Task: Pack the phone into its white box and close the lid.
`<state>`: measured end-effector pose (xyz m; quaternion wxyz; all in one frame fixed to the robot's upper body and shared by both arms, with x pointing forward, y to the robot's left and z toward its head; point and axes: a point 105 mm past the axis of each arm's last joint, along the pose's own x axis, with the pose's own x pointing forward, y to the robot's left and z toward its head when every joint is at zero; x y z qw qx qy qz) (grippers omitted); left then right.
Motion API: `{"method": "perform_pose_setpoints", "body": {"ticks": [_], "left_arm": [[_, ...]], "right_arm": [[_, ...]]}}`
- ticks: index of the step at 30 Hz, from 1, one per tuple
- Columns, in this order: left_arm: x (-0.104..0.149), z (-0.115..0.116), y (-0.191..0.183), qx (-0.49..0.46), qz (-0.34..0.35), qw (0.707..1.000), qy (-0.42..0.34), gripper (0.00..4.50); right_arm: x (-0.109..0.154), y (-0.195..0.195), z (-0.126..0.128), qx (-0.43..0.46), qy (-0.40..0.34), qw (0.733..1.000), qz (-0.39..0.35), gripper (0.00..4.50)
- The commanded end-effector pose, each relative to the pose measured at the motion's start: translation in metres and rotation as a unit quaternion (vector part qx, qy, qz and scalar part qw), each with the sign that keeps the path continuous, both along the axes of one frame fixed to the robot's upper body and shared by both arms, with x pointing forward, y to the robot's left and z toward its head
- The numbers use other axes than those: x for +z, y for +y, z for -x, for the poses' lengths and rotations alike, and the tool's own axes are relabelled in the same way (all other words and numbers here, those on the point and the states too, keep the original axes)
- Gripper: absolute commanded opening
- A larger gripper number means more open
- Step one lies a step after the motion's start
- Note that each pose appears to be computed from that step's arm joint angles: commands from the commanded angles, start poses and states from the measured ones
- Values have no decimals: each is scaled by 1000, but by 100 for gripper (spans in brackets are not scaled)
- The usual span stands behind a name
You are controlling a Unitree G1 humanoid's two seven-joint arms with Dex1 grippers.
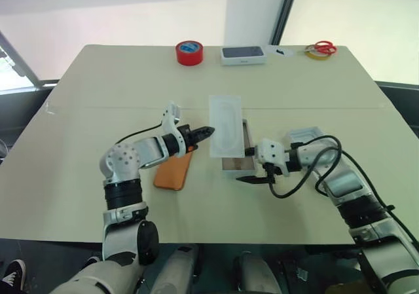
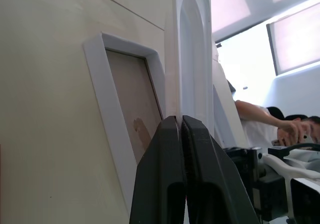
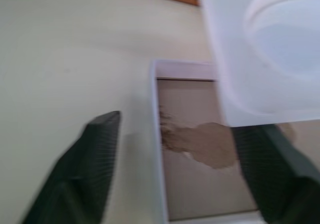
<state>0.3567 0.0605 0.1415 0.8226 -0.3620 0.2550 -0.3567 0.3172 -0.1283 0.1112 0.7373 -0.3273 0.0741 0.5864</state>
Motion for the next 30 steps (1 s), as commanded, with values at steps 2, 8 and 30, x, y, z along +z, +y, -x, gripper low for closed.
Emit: {"method": "perform_pose_setpoints", "body": {"ticks": [2, 8, 30], "left_arm": [[4, 4, -6, 6, 10, 1000, -11, 0], [0, 1, -17, 22, 28, 999, 2, 0], [-5, 7, -32, -4, 18, 1000, 3, 133]], "right_arm": [[24, -33, 3, -30, -53, 998, 1, 394], [39, -73, -2, -101, -65, 992, -27, 394], [40, -95, -13, -142, -104, 984, -17, 405]]}}
